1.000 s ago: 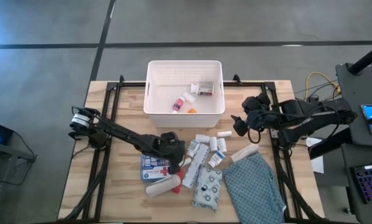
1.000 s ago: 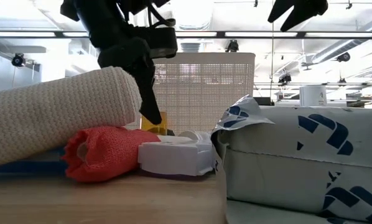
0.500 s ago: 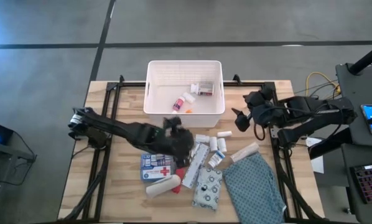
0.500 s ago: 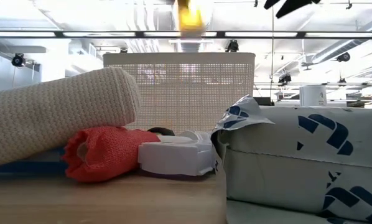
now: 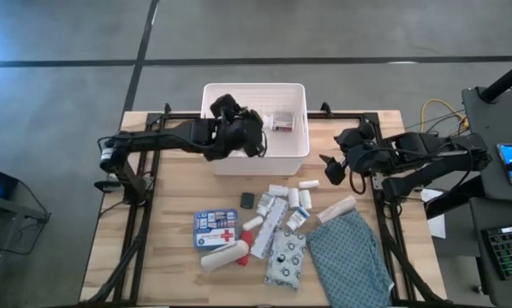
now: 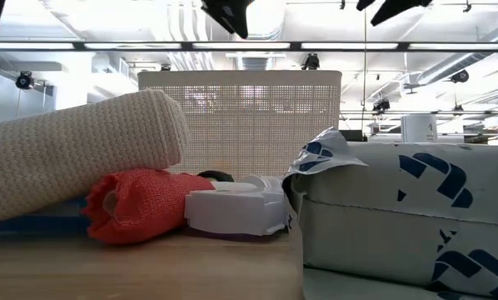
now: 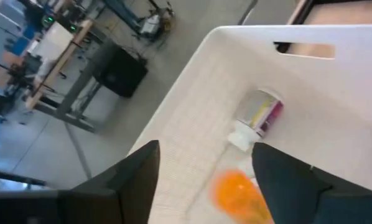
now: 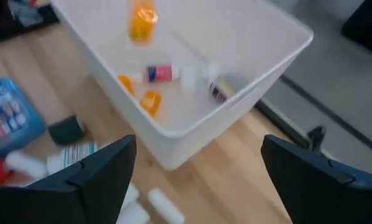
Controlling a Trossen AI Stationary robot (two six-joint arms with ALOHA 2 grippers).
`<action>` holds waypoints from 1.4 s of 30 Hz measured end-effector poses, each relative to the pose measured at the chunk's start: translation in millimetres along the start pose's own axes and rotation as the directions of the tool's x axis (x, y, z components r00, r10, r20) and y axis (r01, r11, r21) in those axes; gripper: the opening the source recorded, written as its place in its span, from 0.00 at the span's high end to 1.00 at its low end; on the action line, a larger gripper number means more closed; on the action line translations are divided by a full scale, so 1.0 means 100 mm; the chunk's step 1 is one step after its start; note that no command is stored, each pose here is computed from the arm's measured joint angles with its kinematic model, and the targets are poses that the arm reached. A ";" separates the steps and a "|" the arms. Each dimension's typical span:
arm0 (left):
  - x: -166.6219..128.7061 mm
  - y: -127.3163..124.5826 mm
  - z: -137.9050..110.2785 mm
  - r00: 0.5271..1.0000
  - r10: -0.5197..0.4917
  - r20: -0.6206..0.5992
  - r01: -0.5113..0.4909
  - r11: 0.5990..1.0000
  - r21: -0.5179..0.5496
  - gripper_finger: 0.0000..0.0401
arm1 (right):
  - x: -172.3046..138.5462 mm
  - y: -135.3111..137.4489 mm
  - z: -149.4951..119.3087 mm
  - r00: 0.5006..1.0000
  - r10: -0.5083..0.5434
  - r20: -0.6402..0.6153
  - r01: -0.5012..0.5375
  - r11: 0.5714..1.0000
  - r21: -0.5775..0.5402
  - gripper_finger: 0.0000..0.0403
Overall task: Pick & place medical supplies in basket/bin
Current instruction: Put the white gauze into the white bin
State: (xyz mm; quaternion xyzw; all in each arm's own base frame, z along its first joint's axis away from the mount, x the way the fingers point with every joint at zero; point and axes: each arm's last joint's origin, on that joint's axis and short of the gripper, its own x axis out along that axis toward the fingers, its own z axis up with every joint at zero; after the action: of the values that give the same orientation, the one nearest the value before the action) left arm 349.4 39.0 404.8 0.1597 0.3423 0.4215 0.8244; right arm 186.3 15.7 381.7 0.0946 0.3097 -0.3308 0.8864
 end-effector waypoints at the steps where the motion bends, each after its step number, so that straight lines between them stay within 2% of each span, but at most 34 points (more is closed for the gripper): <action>1: -0.02 0.03 0.00 1.000 0.015 0.003 -0.015 1.000 0.011 0.39 | 0.00 0.00 -0.03 1.000 0.000 -0.024 0.000 1.000 -0.006 0.16; 3: -0.10 0.12 0.05 0.998 0.056 0.025 -0.056 0.998 0.021 0.35 | 0.01 -0.01 -0.11 0.997 -0.015 -0.079 0.013 1.000 -0.026 0.15; 6: -0.36 0.27 0.11 0.995 0.050 0.090 -0.049 0.999 -0.009 0.32 | 0.03 -0.03 -0.28 0.981 -0.029 -0.191 0.013 0.996 -0.084 0.13; 10: -0.91 0.32 0.15 0.974 -0.049 0.220 0.083 0.986 -0.146 0.32 | 0.18 0.03 -0.56 0.942 -0.020 -0.334 -0.055 0.975 -0.215 0.13; 12: -1.14 0.29 0.11 0.958 -0.110 0.264 0.170 0.961 -0.216 0.32 | 0.30 0.05 -0.72 0.926 -0.033 -0.377 -0.096 0.943 -0.320 0.14; 14: -1.35 0.25 0.04 0.943 -0.169 0.286 0.250 0.929 -0.275 0.32 | 0.44 0.09 -0.89 0.913 -0.016 -0.408 -0.153 0.912 -0.379 0.15; 19: -1.65 0.03 -0.20 0.924 -0.284 0.255 0.367 0.843 -0.394 0.32 | 0.82 0.16 -1.26 0.883 0.098 -0.458 -0.292 0.881 -0.373 0.19; 22: -1.70 -0.15 -0.34 0.921 -0.318 0.224 0.387 0.810 -0.441 0.32 | 1.03 0.12 -1.39 0.883 0.085 -0.461 -0.278 0.888 -0.367 0.19; 25: -1.69 -0.34 -0.49 0.925 -0.328 0.194 0.381 0.790 -0.480 0.32 | 1.21 0.09 -1.37 0.875 0.076 -0.479 -0.260 0.907 -0.331 0.19; 28: -1.63 -0.50 -0.64 0.932 -0.327 0.156 0.360 0.781 -0.510 0.32 | 1.41 0.09 -1.38 0.843 0.108 -0.527 -0.304 0.904 -0.300 0.19; 30: -1.58 -0.59 -0.73 0.935 -0.331 0.127 0.345 0.772 -0.533 0.32 | 1.52 0.09 -1.39 0.823 0.092 -0.561 -0.307 0.903 -0.302 0.19; 34: -1.51 -0.70 -0.86 0.931 -0.357 0.070 0.331 0.752 -0.570 0.32 | 1.67 0.15 -1.42 0.808 0.034 -0.588 -0.308 0.875 -0.373 0.19; 39: -1.47 -0.76 -0.94 0.933 -0.357 0.043 0.316 0.756 -0.573 0.32 | 1.85 0.21 -1.40 0.823 -0.056 -0.565 -0.275 0.831 -0.483 0.19; 42: -1.46 -0.77 -0.95 0.933 -0.356 0.041 0.315 0.760 -0.569 0.32 | 1.96 0.20 -1.42 0.808 -0.095 -0.582 -0.271 0.817 -0.509 0.19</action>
State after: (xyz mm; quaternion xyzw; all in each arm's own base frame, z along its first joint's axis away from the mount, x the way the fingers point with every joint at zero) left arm 268.1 -127.1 357.1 -0.1711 0.2530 0.3546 0.8837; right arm 245.6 -19.4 148.4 -0.0630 0.6451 -0.1338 0.7496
